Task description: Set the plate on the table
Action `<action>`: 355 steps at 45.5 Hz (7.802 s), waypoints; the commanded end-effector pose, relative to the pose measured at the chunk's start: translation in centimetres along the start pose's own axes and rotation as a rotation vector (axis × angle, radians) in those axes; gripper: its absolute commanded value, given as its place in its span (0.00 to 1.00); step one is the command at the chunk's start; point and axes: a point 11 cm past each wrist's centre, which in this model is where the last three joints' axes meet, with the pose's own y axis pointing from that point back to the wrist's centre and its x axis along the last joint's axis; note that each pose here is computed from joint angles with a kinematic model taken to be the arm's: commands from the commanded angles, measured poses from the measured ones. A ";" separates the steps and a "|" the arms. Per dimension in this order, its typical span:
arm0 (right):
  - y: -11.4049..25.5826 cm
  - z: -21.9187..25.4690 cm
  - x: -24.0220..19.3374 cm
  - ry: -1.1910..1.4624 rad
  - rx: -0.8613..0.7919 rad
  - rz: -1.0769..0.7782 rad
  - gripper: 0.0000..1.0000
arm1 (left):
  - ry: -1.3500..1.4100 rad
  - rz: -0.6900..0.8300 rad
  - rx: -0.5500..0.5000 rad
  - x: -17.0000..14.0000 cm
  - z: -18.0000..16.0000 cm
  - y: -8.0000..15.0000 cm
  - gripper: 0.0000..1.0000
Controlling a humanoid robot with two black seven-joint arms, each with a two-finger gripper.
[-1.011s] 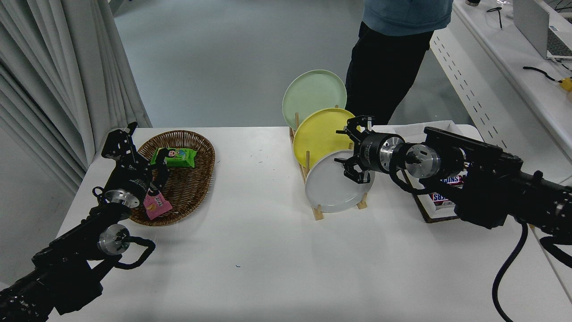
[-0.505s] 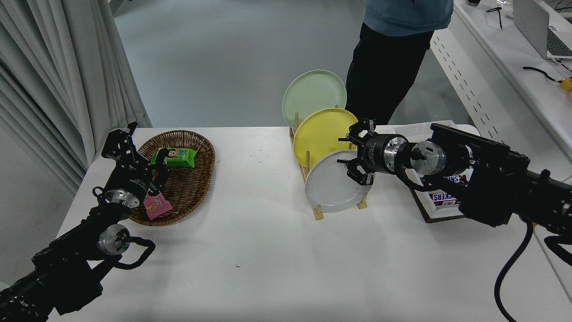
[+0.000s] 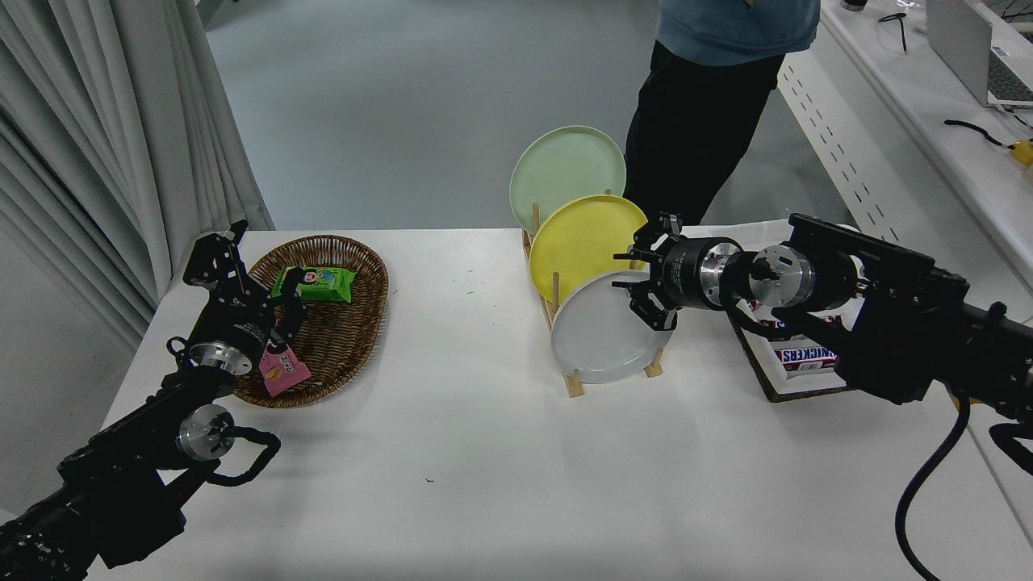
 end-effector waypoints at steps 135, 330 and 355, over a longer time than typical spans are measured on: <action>10.0 -12.1 -3.3 -0.051 0.214 -0.090 0.00 | -0.001 0.001 0.000 0.0 0.0 0.0 1.00; -4.6 14.0 -4.9 -1.209 -0.620 0.156 0.00 | 0.000 -0.001 -0.001 0.0 0.0 -0.1 1.00; -4.6 15.7 -4.6 -1.179 -0.644 0.193 0.00 | 0.000 -0.001 -0.001 0.0 0.0 -0.1 1.00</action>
